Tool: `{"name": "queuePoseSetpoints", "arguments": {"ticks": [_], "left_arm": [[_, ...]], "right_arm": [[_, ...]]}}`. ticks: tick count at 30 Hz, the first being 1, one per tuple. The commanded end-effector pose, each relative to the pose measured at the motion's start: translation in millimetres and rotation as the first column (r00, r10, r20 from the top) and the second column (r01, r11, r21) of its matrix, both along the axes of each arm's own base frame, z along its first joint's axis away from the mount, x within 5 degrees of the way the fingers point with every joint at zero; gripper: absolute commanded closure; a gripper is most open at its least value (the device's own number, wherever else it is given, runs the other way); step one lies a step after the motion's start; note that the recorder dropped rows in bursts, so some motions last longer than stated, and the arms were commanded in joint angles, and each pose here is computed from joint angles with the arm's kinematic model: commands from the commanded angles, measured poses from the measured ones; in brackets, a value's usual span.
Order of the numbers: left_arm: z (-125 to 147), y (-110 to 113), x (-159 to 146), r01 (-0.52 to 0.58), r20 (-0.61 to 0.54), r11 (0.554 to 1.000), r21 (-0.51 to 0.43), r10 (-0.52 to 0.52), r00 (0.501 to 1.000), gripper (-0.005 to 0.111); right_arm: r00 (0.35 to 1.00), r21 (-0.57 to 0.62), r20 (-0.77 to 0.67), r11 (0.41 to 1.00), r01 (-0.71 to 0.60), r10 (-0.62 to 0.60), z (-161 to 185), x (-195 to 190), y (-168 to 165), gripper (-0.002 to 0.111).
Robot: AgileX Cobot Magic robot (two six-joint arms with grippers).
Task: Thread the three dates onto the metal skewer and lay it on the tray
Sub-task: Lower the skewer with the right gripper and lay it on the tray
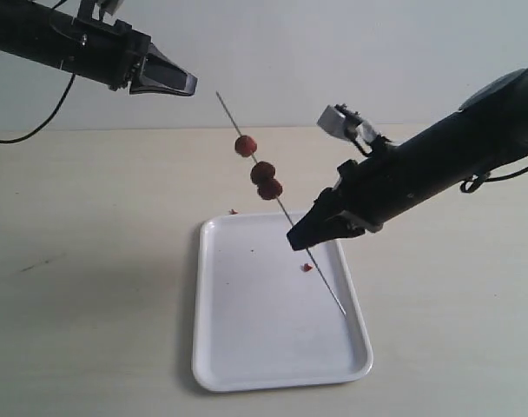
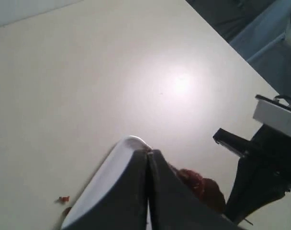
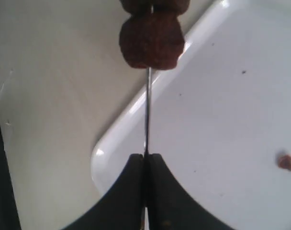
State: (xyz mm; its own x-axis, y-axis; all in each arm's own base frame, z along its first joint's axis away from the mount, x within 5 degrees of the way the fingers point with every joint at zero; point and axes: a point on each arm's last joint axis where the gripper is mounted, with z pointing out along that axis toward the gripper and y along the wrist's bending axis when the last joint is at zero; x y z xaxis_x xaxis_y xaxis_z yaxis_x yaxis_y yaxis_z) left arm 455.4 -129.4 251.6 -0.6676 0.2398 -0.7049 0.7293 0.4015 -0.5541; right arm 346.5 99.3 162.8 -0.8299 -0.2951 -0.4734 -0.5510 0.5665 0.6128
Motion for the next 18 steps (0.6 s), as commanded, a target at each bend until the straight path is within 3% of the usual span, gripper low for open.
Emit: {"name": "queuePoseSetpoints", "arguments": {"ticks": [1, 3, 7, 12, 15, 18], "left_arm": [[11, 5, -10, 0.023, 0.069, 1.0, -0.02, -0.021, 0.997, 0.107], [10, 6, -15, 0.021, 0.083, 1.0, -0.006, -0.021, 0.996, 0.107], [9, 9, -25, -0.02, 0.143, 1.0, 0.019, 0.017, 0.99, 0.107], [11, 20, -33, -0.217, 0.26, 0.975, 0.055, 0.196, 0.946, 0.107], [17, 27, -38, -0.323, 0.288, 0.945, 0.057, 0.294, 0.911, 0.107], [25, 30, -46, -0.364, 0.318, 0.93, 0.056, 0.329, 0.889, 0.107]], "right_arm": [[0.979, -0.006, -0.104, 0.985, 0.175, -0.174, -5, -1, 4, 0.108], [0.949, 0.023, -0.147, 0.958, 0.285, -0.279, -10, -1, 4, 0.108], [0.905, 0.039, -0.24, 0.928, 0.37, -0.351, -18, -9, 3, 0.108], [0.883, -0.012, -0.302, 0.928, 0.373, -0.359, -35, -28, 7, 0.108], [0.87, -0.088, -0.272, 0.911, 0.402, -0.41, -47, -36, 15, 0.108], [0.863, -0.159, -0.209, 0.887, 0.434, -0.46, -54, -38, 25, 0.108]]}}
